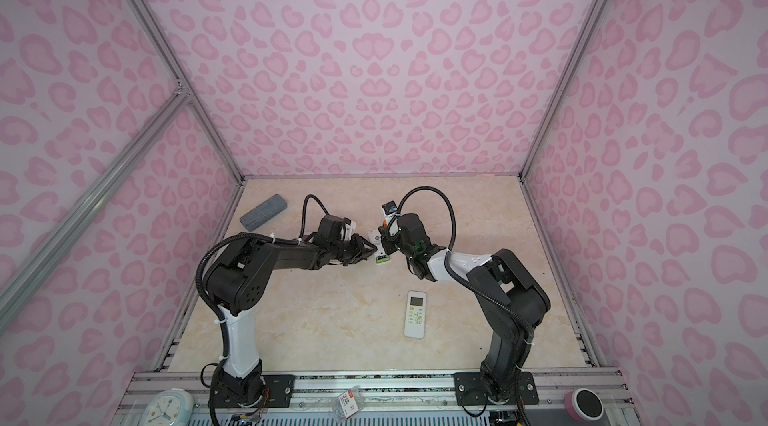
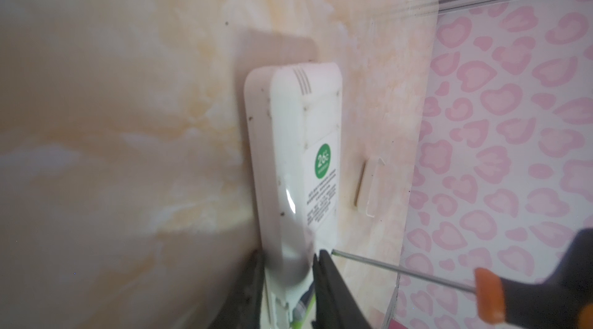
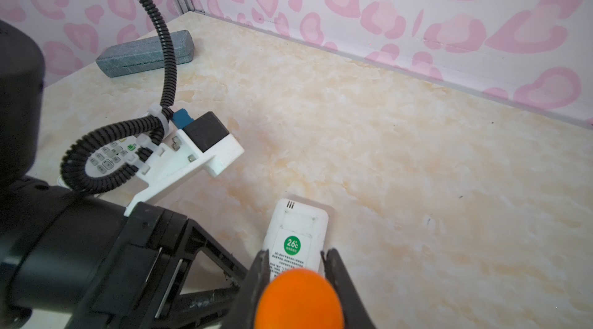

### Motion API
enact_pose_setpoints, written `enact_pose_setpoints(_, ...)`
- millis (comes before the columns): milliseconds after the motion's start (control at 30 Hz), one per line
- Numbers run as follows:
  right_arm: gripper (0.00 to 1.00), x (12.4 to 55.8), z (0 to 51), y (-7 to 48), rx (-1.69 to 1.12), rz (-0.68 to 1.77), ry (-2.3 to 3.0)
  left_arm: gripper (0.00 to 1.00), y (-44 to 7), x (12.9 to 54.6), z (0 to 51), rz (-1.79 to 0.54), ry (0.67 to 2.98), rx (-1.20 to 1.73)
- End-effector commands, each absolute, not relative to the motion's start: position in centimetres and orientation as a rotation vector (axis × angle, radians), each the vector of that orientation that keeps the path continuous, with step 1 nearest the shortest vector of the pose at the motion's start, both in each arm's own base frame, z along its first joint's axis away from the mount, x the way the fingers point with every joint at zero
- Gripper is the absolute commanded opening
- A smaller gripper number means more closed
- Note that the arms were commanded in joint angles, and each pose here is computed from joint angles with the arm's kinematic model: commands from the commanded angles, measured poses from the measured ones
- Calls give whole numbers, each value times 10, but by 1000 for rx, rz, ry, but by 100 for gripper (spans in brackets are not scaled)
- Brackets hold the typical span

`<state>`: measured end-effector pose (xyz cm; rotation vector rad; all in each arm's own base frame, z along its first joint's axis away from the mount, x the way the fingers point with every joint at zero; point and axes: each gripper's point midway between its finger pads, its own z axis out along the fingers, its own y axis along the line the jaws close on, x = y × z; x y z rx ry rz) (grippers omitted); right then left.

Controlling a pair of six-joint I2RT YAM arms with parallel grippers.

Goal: Unload the batteries from the remote control

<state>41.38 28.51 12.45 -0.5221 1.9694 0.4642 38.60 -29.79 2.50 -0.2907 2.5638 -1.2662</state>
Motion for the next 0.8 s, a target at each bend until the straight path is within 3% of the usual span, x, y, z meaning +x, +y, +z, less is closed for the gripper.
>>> enact_pose_setpoints(0, 0, 413, 124, 288, -467, 537, 1976, 29, -292, 374, 7, -1202, 2638, -368)
enact_pose_setpoints(767, 0, 422, 143, 269, -220, 713, 1932, 24, -286, 365, 1, -1178, 2654, -412)
